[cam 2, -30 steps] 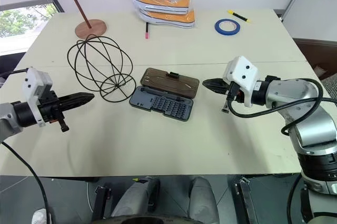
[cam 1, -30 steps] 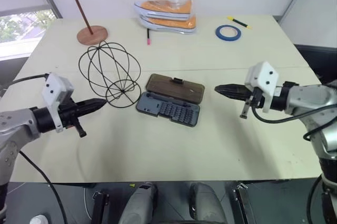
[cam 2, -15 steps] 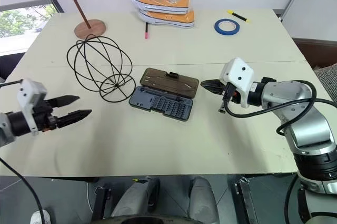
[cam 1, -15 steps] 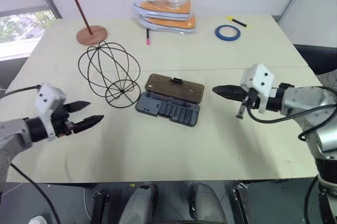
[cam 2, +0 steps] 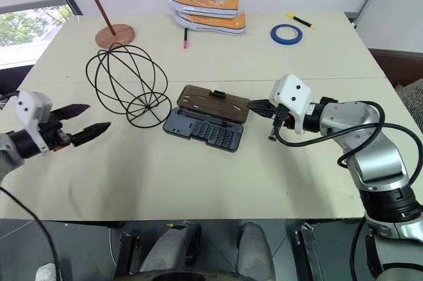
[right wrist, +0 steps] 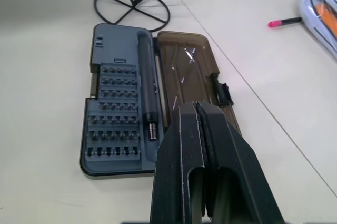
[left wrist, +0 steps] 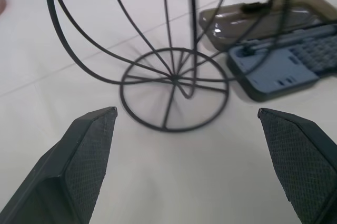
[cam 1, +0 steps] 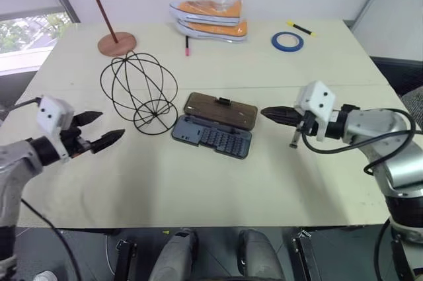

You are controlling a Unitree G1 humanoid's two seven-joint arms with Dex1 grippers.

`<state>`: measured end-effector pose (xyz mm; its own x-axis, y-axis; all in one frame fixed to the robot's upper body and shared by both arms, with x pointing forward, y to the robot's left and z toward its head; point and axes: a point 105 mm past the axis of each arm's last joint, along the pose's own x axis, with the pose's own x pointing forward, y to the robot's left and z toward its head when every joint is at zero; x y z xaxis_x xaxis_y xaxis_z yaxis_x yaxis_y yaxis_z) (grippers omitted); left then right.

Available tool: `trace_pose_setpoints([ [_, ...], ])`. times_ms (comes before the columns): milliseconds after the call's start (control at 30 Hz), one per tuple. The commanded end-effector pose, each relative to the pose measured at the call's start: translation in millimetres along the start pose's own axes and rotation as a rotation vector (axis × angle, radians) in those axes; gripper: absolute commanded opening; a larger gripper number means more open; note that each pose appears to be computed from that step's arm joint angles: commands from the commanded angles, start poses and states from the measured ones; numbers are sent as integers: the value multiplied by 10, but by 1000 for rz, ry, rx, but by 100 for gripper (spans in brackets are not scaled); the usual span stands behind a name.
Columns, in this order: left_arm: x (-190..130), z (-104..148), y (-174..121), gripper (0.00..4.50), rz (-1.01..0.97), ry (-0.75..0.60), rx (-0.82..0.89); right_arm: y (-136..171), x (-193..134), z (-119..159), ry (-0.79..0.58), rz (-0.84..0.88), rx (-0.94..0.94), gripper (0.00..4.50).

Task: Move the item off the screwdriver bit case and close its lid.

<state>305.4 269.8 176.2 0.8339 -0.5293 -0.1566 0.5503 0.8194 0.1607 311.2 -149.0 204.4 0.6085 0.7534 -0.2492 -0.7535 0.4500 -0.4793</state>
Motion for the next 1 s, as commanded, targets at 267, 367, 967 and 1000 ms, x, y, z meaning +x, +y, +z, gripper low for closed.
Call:
trace_pose_setpoints([
  [267, 322, 95, 42, 448, 13, -80, 61, -11, -14, 118, -36, -45, -55, 0],
  [367, 327, 75, 51, 424, 17, -78, 62, -7, -18, 119, -37, -50, -51, 0],
  [967, 431, 106, 331, 5, 246, -174, 30, 24, 26, 101, -35, -54, -44, 0],
  [1000, 409, 106, 384, 5, 283, -176, 37, 28, 31, 99, -35, -52, -44, 0],
])
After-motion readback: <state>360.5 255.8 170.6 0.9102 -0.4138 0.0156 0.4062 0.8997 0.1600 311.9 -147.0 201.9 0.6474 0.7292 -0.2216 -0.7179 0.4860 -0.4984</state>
